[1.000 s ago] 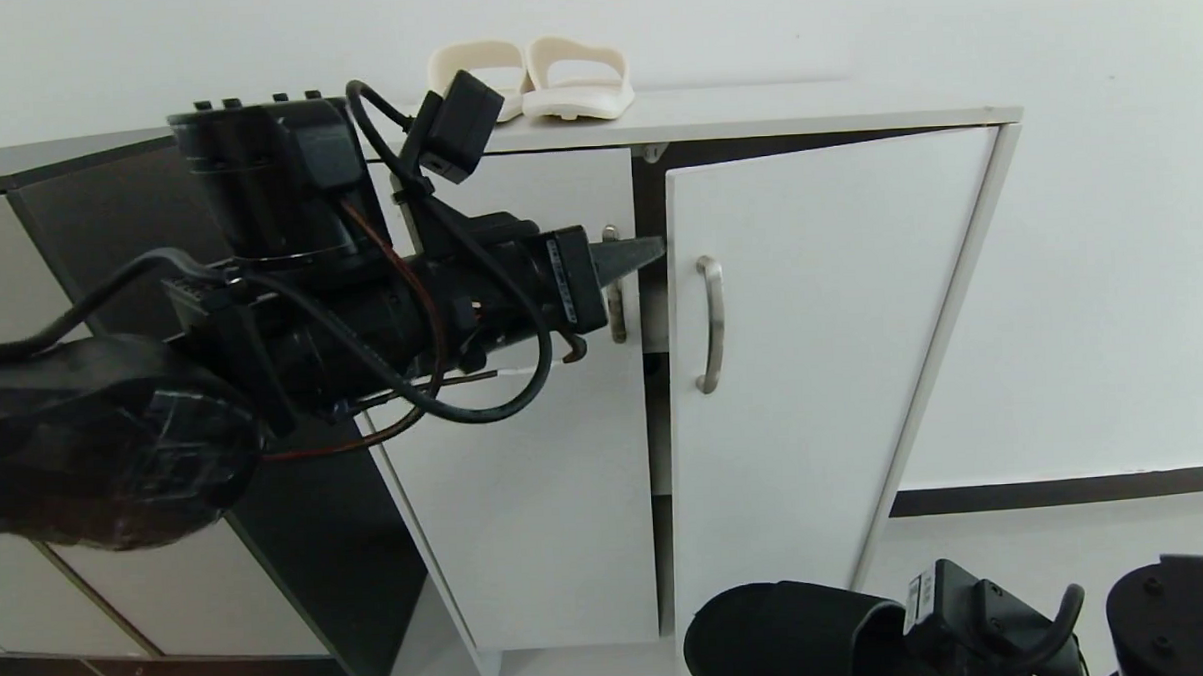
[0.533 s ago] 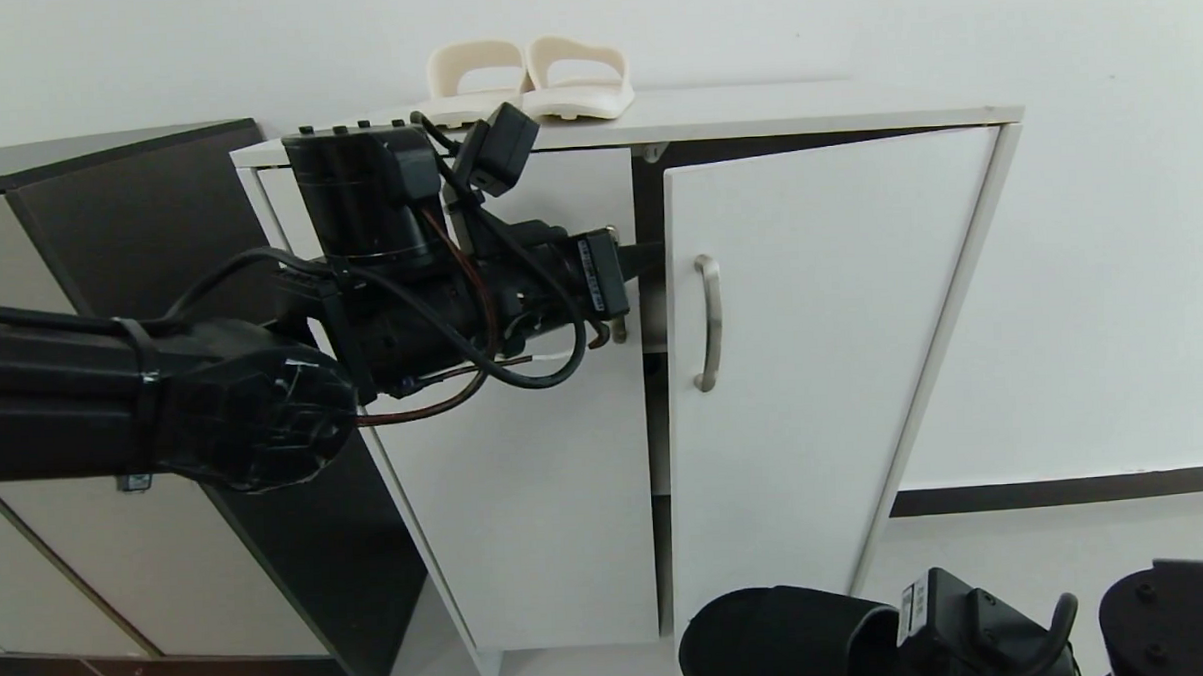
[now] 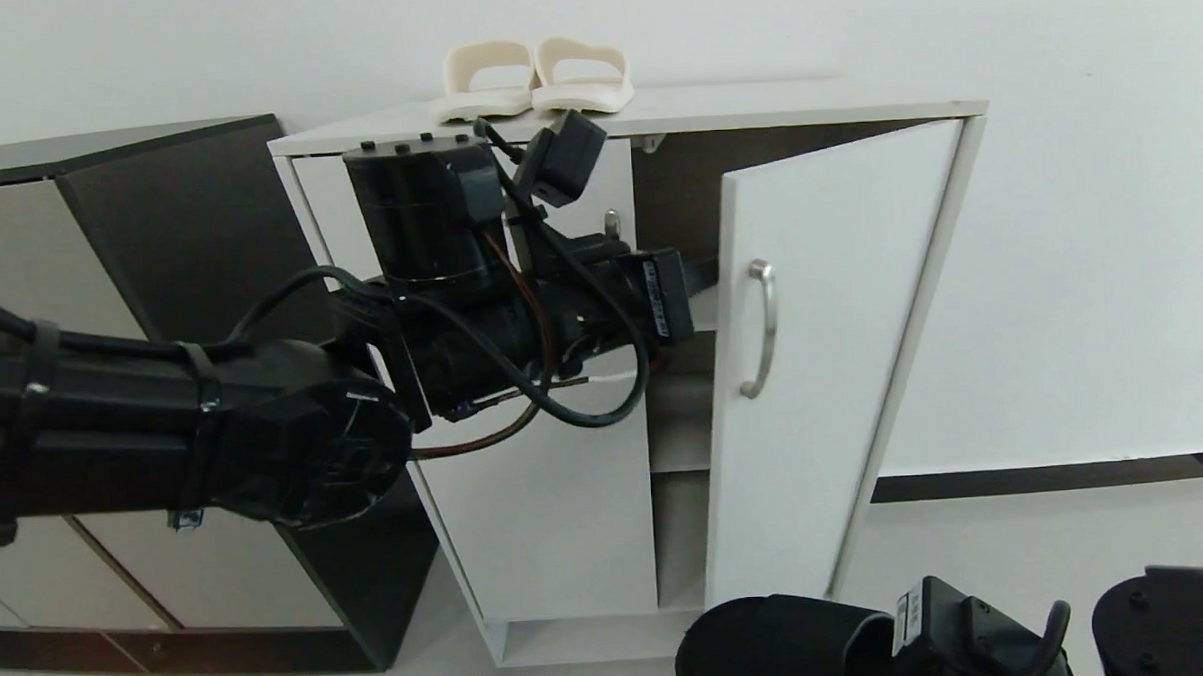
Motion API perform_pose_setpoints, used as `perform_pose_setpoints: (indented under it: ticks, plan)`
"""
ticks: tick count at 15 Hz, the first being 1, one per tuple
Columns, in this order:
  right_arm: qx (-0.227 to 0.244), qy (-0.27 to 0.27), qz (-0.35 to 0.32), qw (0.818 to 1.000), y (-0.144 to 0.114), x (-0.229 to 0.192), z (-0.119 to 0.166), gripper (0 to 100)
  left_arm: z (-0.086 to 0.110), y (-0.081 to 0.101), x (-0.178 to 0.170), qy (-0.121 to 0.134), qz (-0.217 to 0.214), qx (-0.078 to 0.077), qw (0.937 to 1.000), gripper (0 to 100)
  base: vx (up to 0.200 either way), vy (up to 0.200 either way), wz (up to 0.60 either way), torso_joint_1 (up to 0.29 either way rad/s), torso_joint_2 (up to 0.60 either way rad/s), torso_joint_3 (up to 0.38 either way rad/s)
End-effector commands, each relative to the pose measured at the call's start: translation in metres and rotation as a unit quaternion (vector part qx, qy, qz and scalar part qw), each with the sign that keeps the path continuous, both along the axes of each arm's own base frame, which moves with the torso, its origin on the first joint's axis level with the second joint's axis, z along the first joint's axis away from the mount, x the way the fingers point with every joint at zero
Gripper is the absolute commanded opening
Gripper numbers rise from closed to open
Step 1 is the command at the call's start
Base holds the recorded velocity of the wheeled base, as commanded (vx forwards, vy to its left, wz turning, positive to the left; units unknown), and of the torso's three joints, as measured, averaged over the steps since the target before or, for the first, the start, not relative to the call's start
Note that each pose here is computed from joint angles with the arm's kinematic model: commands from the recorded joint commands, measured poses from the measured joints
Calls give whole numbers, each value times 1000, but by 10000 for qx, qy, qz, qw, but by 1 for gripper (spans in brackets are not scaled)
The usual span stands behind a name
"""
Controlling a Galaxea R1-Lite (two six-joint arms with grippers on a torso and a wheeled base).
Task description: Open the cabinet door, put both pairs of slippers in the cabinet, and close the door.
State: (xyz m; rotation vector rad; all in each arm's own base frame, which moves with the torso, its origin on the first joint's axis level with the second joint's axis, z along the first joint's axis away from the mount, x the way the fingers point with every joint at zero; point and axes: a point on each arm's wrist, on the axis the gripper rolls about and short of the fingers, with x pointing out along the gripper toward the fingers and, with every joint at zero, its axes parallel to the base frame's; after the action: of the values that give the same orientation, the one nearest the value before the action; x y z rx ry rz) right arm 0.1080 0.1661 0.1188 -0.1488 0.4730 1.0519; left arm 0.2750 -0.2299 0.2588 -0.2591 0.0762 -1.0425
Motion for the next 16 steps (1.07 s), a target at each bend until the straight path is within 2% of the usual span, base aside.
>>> perform_pose_setpoints:
  ticks: [1,2,3,5,6,7,8,9,11,12,13,14,16]
  plan:
    - [87,16,310,9995,-7,-13,1,0,-10,-18,-30,3,-467,209,9987,0,-200,0,0,2,2,7]
    - [208,32,603,9980,-10,-19,4,0,-17,-32,-44,-93,-746,340,9966,0,-200,0,0,7,7,7]
    - [231,25,617,9978,-9,-19,5,0,-20,-41,-51,-146,-905,353,9952,0,-200,0,0,2,2,-2]
    - [213,60,450,9987,-4,-10,5,0,-18,-41,-50,-226,-878,265,9955,0,-200,0,0,0,7,2]
    - [188,30,230,9996,-4,-2,5,0,-16,-26,-38,-280,-569,222,9977,0,-200,0,0,2,2,7]
    - [191,-22,55,9998,-3,3,7,0,-18,-14,-32,-316,-275,243,9988,0,0,0,0,0,0,0]
    - [100,-151,-577,9982,-2,22,8,0,-23,14,-19,-560,494,254,9969,0,0,0,0,0,0,0]
    - [9,-227,-1075,9939,-1,37,8,0,-23,38,-18,-682,1092,148,9916,0,0,0,0,0,0,0]
    - [62,-286,-2002,9793,5,66,11,0,-18,93,-45,-688,2265,103,9715,0,0,0,0,0,0,0]
    - [191,-295,-2432,9693,9,74,14,0,-22,114,-72,-593,2639,146,9626,0,0,0,0,0,0,0]
    - [300,-385,-2837,9577,13,81,18,0,-32,139,-103,-415,3107,298,9491,0,0,0,0,0,0,0]
    - [304,-491,-3094,9492,16,86,20,0,-43,160,-133,-271,3589,444,9319,0,0,0,0,0,0,0]
    - [312,-595,-3294,9418,20,92,23,0,-63,196,-180,-2,4692,698,8803,0,0,0,0,0,0,0]
